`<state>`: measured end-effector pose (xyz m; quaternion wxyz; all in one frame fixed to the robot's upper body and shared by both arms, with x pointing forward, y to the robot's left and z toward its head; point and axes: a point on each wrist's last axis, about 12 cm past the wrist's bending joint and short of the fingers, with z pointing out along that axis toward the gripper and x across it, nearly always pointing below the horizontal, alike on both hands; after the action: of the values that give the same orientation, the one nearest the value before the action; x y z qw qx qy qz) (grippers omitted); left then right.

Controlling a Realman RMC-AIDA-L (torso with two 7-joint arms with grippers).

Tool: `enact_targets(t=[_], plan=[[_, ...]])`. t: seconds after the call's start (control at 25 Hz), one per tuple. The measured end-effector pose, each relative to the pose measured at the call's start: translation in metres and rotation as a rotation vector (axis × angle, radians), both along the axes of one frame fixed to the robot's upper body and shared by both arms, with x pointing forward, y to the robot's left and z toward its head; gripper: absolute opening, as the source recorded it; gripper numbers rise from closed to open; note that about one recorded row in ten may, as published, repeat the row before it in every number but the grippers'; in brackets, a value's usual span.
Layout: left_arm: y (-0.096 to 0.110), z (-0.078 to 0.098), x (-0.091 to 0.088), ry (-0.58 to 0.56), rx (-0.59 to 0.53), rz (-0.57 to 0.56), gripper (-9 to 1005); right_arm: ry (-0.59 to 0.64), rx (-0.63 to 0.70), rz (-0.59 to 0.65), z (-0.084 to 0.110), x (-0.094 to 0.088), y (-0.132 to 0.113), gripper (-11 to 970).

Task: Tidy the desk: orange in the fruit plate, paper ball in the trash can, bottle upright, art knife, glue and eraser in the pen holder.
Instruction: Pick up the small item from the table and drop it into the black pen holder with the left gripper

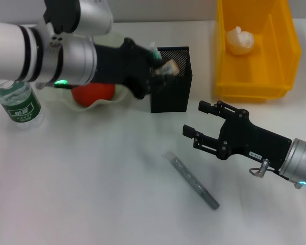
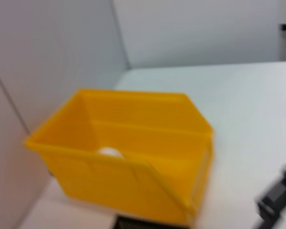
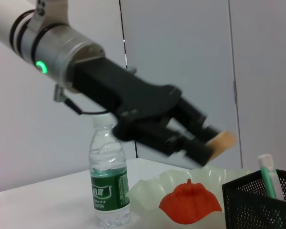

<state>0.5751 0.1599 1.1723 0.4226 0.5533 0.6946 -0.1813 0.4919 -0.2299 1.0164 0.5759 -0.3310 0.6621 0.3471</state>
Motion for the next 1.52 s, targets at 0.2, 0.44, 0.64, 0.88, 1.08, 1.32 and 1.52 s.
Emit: enact_targets(t=[0.2,0.44,0.64,0.88,1.08,1.32,1.52], plan=[[-0.014,0.002,0.01,-0.045,-0.07,0.041,333,0.02,0.004,-0.002,-0.003,-0.004,0.0,726],[-0.02,-0.003,0.017,-0.01,-0.108,0.055,350,0.035,0.009,-0.005,-0.006,-0.007,0.0,725],[-0.026,-0.008,0.02,-0.006,-0.124,0.071,364,0.043,0.019,-0.001,-0.006,-0.01,0.001,725],[-0.032,-0.014,0.02,-0.018,-0.111,0.078,381,0.043,0.03,0.005,-0.006,-0.012,0.001,725],[-0.032,-0.019,0.022,-0.021,-0.096,0.096,395,0.045,0.031,0.003,-0.006,-0.013,0.001,725],[-0.03,-0.022,0.025,-0.024,-0.095,0.119,411,0.046,0.032,0.004,-0.006,-0.013,0.001,726],[-0.028,-0.023,0.026,-0.027,-0.105,0.145,425,0.045,0.031,0.004,-0.006,-0.013,0.001,726]])
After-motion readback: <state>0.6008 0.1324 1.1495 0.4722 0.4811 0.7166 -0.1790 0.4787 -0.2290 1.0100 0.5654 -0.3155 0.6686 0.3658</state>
